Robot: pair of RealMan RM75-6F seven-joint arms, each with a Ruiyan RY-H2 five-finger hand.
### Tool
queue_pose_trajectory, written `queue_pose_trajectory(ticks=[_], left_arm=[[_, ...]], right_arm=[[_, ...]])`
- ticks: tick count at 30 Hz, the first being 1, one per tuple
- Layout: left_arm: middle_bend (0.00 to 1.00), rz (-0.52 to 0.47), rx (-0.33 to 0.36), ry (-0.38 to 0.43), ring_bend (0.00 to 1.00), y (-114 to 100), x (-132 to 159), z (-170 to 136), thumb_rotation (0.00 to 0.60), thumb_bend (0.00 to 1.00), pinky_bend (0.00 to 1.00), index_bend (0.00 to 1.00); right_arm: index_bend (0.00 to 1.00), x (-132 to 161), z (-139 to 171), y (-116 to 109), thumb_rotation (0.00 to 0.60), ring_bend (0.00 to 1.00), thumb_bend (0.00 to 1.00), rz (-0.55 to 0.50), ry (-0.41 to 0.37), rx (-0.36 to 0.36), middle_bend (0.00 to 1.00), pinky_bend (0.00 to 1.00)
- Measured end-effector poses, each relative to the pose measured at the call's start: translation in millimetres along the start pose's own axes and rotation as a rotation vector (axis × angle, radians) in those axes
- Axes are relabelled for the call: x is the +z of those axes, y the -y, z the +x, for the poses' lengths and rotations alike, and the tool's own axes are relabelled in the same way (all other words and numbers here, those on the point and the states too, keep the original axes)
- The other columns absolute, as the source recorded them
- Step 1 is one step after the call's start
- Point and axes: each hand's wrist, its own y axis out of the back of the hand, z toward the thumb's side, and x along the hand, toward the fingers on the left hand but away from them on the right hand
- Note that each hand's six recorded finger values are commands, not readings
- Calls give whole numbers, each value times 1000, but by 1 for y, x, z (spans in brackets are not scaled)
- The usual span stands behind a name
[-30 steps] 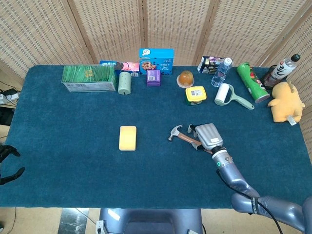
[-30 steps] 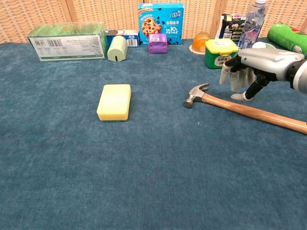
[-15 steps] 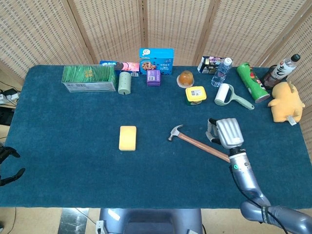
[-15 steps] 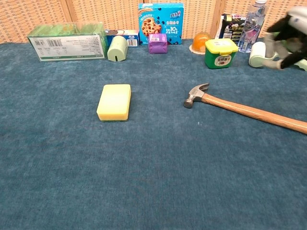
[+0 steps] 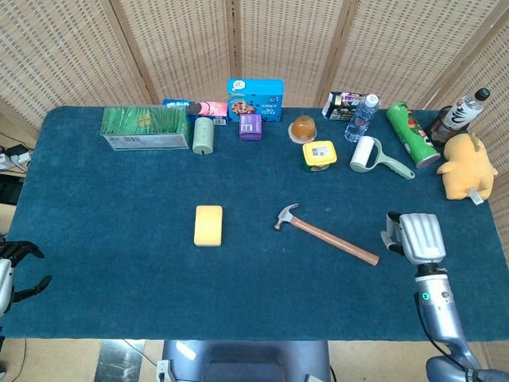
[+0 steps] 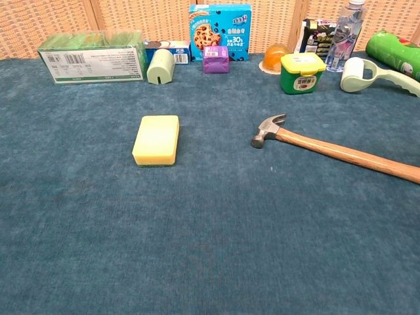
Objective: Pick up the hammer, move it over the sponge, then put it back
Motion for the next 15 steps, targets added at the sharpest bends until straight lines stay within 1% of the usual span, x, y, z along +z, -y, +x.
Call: queue_pose_trajectory(ticks=[7, 12, 15], left_arm=[[366, -8, 5, -6, 264, 1, -2, -4, 600, 224, 186, 450], [366, -2, -6, -19, 264, 3, -5, -8, 600, 224, 186, 450], [366, 0, -11, -22, 264, 3, -5, -10, 600, 225, 186, 451]], right_arm=[[697, -24, 29, -5, 600, 868, 358, 0, 52, -23, 808, 736], [700, -39, 54, -10, 600, 868, 359, -2, 85, -57, 808, 735], [701, -46, 68, -12, 600, 866, 359, -2, 100, -64, 808, 733]])
